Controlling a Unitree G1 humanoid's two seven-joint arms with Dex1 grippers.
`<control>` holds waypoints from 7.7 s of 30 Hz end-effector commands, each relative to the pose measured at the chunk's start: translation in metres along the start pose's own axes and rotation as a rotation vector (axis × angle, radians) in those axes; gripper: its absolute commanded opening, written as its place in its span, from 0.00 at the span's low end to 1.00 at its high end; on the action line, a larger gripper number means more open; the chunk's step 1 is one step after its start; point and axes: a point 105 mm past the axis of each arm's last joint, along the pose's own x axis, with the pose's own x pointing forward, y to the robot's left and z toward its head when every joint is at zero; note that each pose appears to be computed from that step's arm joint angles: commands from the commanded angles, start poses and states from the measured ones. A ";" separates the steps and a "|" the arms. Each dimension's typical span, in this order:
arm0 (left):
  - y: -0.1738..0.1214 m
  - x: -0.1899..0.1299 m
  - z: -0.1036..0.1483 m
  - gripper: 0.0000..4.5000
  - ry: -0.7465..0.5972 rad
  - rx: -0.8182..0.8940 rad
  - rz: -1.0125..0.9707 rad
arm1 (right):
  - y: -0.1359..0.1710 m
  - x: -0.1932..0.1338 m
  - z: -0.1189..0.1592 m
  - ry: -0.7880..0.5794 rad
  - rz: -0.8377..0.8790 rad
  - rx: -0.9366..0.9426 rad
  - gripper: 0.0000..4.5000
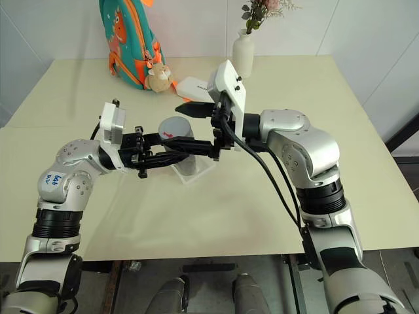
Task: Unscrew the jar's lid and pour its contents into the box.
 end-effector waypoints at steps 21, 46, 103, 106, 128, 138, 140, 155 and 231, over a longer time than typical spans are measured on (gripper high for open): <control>-0.002 0.002 0.012 0.42 -0.027 0.025 -0.002 | -0.020 -0.019 0.013 -0.002 -0.111 -0.098 0.99; 0.003 -0.002 0.010 0.42 -0.011 0.022 0.020 | 0.002 -0.012 0.015 -0.059 -0.065 -0.007 0.99; 0.003 0.000 0.008 0.42 -0.008 0.012 0.012 | -0.008 -0.002 0.007 -0.004 -0.092 -0.025 0.99; 0.003 0.000 0.008 0.42 -0.009 0.012 0.012 | -0.009 -0.001 0.006 0.002 -0.087 -0.022 0.99; 0.003 0.000 0.007 0.42 -0.012 0.010 0.013 | 0.002 0.005 0.007 0.006 -0.023 -0.007 0.99; 0.004 -0.001 0.008 0.42 -0.013 0.013 0.018 | 0.003 0.006 0.008 -0.007 -0.017 0.004 0.57; 0.004 -0.001 0.008 0.42 -0.012 0.013 0.020 | 0.000 0.007 0.019 -0.069 -0.024 0.059 0.57; 0.003 -0.012 0.005 0.42 0.014 0.014 0.055 | -0.036 -0.070 0.025 -0.195 -0.433 0.110 0.57; 0.074 -0.006 -0.004 0.42 0.516 2.053 0.314 | -0.007 -0.092 -0.058 0.053 -0.449 -0.009 0.99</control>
